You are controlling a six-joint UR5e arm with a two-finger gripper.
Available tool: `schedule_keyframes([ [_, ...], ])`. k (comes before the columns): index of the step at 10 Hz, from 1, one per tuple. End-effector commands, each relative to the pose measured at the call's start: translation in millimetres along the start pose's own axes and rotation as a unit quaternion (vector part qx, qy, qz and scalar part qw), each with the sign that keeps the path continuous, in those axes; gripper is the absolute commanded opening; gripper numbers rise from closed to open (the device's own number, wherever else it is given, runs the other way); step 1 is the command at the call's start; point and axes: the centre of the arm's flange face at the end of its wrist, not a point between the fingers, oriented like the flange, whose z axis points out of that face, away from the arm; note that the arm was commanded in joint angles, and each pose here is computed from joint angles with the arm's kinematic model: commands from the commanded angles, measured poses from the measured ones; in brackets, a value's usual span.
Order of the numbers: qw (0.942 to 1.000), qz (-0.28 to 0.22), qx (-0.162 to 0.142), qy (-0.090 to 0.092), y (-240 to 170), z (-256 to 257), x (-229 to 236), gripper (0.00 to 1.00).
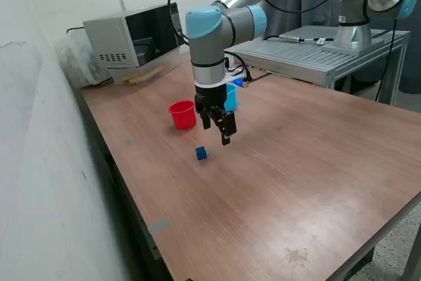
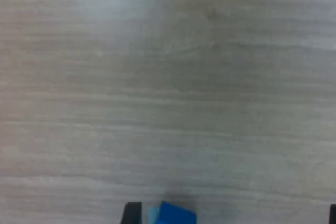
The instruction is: Place red objects in the red bin, and blue objects in the blue bin.
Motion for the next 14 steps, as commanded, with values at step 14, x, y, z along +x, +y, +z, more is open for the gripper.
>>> schedule_keyframes([
  [14,0.9736,0.21,-0.059,0.068,31,21,-54,1.0],
])
